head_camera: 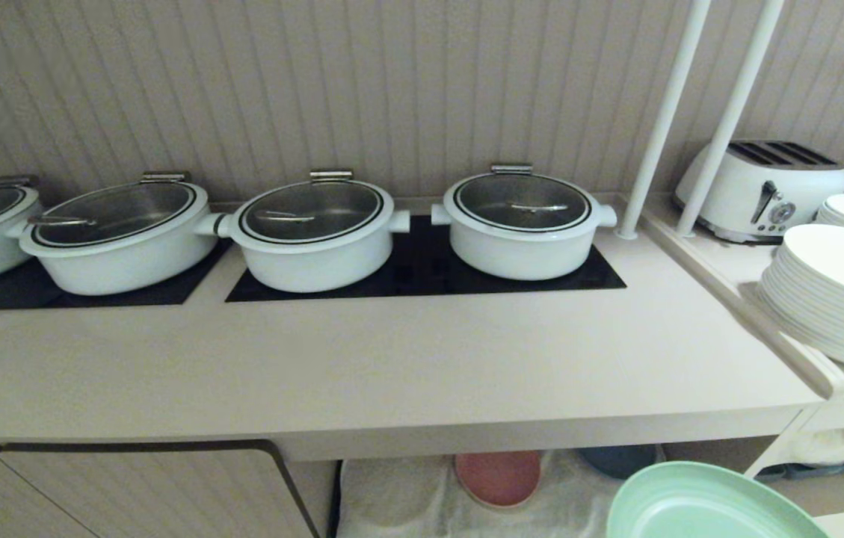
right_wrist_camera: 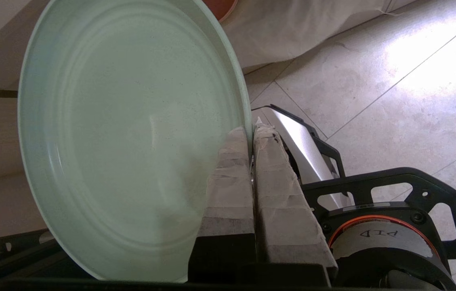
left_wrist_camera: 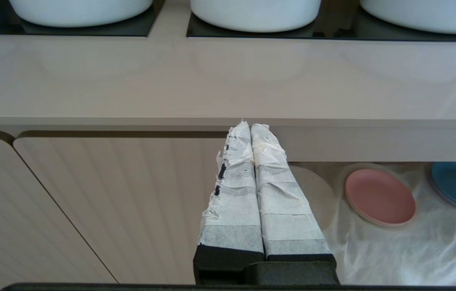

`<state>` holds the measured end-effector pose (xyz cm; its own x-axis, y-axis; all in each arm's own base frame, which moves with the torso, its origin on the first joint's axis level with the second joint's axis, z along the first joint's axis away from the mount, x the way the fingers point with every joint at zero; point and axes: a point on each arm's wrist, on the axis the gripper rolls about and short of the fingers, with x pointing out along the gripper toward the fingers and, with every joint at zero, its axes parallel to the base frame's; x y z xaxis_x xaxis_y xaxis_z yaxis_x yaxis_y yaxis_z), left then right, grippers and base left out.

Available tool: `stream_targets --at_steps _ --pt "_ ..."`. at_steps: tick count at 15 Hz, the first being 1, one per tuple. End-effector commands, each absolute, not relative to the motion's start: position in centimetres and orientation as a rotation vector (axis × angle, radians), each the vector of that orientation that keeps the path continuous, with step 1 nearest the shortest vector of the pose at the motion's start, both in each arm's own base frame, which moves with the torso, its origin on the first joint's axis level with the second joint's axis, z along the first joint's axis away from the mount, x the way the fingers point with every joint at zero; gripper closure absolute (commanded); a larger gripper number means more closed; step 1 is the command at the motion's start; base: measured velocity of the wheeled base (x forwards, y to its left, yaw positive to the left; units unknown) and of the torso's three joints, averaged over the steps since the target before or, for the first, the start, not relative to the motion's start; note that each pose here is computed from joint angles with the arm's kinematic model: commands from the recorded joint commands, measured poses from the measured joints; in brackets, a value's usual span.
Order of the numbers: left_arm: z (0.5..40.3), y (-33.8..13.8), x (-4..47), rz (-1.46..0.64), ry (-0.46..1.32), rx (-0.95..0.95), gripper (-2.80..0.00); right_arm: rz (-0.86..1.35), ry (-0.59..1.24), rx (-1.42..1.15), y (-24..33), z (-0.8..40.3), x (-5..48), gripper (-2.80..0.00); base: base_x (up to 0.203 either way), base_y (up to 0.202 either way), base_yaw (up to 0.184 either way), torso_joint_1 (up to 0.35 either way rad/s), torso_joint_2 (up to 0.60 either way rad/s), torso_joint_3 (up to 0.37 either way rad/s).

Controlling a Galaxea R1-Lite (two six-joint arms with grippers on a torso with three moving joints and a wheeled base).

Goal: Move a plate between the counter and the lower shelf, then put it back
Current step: Put the plate

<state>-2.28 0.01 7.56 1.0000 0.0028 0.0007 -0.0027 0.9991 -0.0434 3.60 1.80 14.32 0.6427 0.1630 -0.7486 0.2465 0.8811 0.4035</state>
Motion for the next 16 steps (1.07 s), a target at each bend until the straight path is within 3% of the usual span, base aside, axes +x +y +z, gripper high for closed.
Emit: stream_targets --at_steps 1,12,16 --pt "7.56 0.01 -2.28 0.003 -0.002 -0.044 0.0 -0.057 0.886 0.507 1.76 14.15 3.56 0.0 0.0 0.0 0.0 0.0 0.0 0.0" --pt "7.56 0.01 -2.28 0.003 -0.002 -0.043 0.0 -0.057 0.887 0.504 1.79 14.15 3.61 0.0 0.0 0.0 0.0 0.0 0.0 0.0" --pt "7.56 0.01 -2.28 0.003 -0.002 -0.043 0.0 -0.056 0.886 0.505 1.8 14.19 3.61 0.0 0.0 0.18 -0.003 0.004 0.0 0.002"
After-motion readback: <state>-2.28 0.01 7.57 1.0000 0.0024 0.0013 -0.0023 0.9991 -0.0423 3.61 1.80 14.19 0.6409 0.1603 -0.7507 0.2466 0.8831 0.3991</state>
